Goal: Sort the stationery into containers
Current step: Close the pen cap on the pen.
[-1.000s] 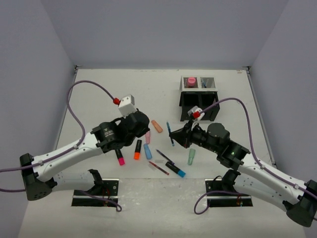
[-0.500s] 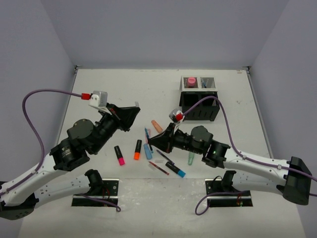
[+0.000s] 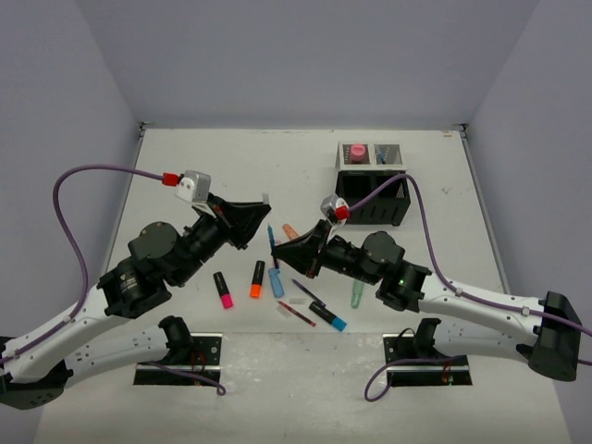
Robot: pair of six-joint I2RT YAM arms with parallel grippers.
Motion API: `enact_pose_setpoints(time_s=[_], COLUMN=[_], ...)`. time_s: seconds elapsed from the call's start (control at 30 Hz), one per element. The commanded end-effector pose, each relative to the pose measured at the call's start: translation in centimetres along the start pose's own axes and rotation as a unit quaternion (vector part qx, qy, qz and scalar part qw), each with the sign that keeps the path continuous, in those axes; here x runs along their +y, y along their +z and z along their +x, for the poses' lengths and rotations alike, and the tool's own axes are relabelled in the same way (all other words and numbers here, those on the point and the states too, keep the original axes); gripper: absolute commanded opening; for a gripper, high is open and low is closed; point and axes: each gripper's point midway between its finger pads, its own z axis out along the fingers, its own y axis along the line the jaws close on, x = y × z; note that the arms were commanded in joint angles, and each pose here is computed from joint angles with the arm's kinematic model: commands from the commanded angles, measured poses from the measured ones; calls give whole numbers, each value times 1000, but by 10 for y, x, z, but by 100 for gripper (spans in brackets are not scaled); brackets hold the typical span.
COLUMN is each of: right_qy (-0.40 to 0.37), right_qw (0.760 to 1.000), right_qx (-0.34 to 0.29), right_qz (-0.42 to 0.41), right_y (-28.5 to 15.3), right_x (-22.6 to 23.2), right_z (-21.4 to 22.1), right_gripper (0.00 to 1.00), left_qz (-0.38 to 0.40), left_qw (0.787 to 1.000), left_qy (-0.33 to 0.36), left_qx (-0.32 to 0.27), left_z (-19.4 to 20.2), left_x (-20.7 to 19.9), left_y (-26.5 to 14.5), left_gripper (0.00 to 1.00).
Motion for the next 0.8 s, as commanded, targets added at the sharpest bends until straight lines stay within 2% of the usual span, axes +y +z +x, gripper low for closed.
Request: enact_pose_setpoints(time_s=[0.0,0.77], right_qy=[-19,-29], right_qw=[998,998], right_qx=[-52,-57], right_qz=[-3,24], right_y=[4,2], right_x=[9,6], right_z=[-35,-49], right_gripper=[0,0], left_qz=[15,16], left_qw=[1000,1000], left_qy=[7,20], left_qx=[-16,-5], left_z=[-9,6], left_x=[-6,-2], left_y=[1,7], left_gripper=[0,0])
